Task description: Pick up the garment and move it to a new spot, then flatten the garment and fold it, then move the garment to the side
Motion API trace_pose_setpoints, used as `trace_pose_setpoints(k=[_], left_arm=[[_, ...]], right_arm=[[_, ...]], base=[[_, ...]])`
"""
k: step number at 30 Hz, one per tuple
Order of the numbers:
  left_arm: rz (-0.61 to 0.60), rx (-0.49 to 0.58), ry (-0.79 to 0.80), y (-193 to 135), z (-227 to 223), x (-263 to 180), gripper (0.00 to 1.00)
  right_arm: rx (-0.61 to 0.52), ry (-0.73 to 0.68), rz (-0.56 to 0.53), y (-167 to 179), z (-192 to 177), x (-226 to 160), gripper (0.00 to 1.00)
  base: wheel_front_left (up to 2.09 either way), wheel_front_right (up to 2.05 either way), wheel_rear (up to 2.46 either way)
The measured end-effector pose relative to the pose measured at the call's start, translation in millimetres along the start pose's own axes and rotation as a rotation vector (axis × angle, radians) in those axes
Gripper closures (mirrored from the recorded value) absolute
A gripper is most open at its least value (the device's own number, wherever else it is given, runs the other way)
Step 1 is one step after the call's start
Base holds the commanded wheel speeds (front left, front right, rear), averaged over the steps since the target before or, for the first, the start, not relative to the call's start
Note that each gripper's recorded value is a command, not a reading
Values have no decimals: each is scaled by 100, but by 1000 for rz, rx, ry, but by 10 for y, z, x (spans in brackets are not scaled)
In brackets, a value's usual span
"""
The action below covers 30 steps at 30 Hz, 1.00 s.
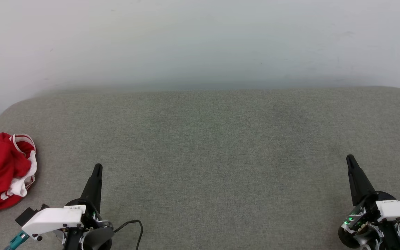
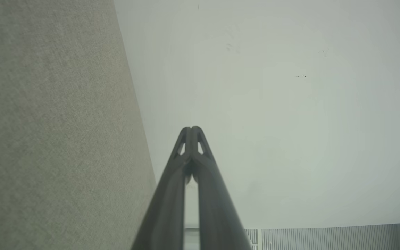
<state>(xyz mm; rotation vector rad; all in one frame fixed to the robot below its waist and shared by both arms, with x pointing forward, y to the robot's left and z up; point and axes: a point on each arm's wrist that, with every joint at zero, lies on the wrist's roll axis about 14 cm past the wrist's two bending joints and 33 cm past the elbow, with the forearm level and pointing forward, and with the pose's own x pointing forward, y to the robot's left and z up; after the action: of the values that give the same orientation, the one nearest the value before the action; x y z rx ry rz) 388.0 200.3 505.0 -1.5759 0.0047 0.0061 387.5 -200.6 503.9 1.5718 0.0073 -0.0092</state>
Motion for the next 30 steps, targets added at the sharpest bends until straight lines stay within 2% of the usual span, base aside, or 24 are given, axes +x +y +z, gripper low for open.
trace_pose_setpoints(k=[2,3,6,20,26,27,29,30], left_arm=[[4,0,0,14,0,-4,100],[15,-1,1,50,-4,-16,0],[42,-3,3,143,-25,-61,0],[3,56,8,10,-161,-20,0],[-34,160,-5,-114,-148,-7,0],[-48,206,-10,-159,-144,-4,0],[-55,230,-12,-182,-145,-2,0],[-63,288,-8,-207,-166,-1,0]], right_arm=[[0,0,-4,-15,0,-5,100],[1,-1,-16,-53,1,-20,0],[2,-8,-43,-146,10,-71,0],[-69,-16,-1,-5,-43,-43,0],[-179,-10,23,78,-60,-32,0],[-240,-10,30,103,-51,-29,0],[-279,-11,33,115,-43,-27,0],[-361,-12,37,132,-31,-26,0]], base=[[0,0,0],[0,0,0],[0,0,0],[0,0,0],[0,0,0],[0,0,0],[0,0,0],[0,0,0]])
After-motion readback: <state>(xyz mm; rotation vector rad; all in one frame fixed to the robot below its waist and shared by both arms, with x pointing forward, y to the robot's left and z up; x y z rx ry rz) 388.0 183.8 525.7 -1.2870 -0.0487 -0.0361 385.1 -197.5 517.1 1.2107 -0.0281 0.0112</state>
